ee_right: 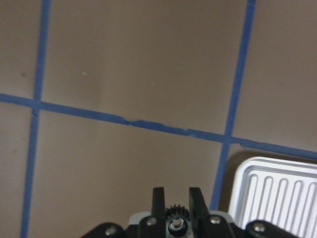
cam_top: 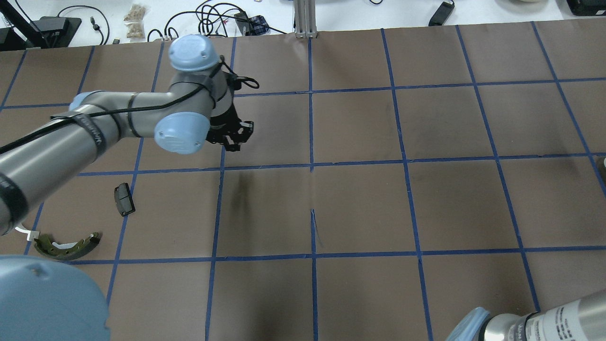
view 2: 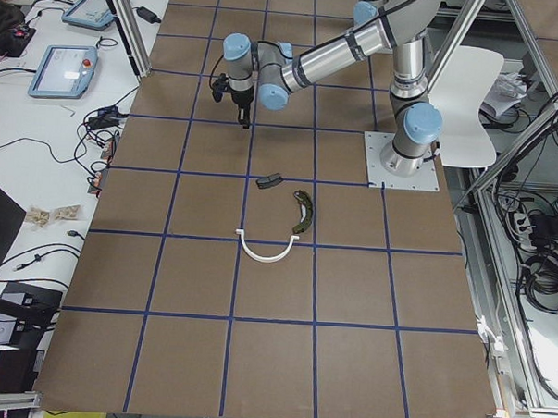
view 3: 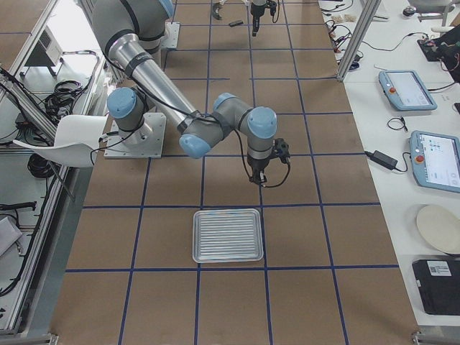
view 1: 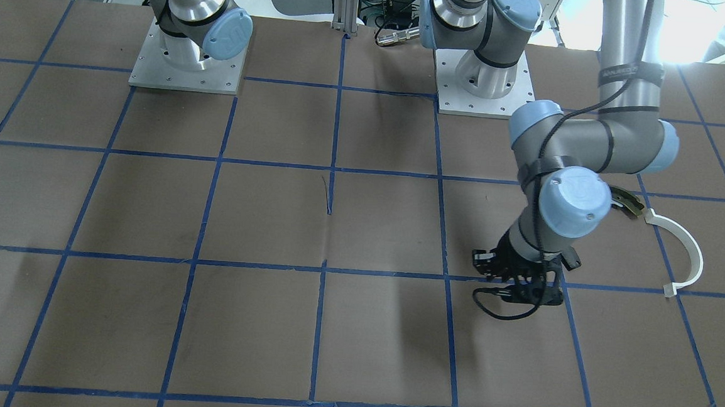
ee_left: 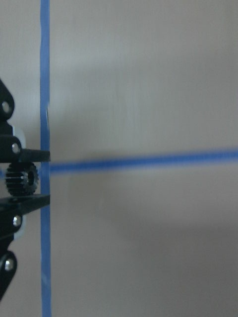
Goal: Place bearing gear from tray to pile
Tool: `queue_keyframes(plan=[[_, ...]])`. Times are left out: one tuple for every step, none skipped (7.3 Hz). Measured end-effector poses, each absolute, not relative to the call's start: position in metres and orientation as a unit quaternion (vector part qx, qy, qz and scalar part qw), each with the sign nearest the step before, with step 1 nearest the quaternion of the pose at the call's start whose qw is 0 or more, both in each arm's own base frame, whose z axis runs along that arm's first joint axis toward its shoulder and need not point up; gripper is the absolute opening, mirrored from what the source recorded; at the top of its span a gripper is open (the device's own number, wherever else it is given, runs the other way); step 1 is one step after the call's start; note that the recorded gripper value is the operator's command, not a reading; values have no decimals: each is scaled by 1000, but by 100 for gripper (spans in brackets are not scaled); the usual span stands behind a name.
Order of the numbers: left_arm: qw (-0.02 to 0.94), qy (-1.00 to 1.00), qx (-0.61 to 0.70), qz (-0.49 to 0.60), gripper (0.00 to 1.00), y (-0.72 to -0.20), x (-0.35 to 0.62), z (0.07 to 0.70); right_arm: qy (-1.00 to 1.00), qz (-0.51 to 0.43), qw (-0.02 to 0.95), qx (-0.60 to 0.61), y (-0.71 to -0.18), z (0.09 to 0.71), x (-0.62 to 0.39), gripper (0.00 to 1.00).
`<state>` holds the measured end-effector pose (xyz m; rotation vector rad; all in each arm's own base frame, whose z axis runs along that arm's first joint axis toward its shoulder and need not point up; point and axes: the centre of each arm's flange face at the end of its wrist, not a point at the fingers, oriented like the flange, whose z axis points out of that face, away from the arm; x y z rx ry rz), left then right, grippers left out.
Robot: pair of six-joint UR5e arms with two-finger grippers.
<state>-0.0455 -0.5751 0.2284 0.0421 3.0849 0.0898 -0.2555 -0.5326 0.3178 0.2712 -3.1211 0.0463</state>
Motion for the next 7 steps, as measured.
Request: queue_keyframes(plan=[[40,999,8,35,10,-568,7,229,-998,7,-3,58,-553,319,-197,21],[55,998,0,43,9,-560,64,229,-1000,2,-7,22,-570,319,-131,21],[61,997,3,51,9,-550,121,225,-1000,0,-9,-16,-581,319,-68,21],[53,997,5,55,10,-540,163,216,-999,0,-12,-49,-585,318,-20,21],[39,998,6,55,13,-531,184,205,-997,0,-13,-72,-587,316,14,21],[29,998,9,57,32,-525,192,194,-997,-1,-13,-81,-587,313,35,21],[24,998,10,60,75,-521,193,187,-996,-2,-13,-84,-587,312,45,21]])
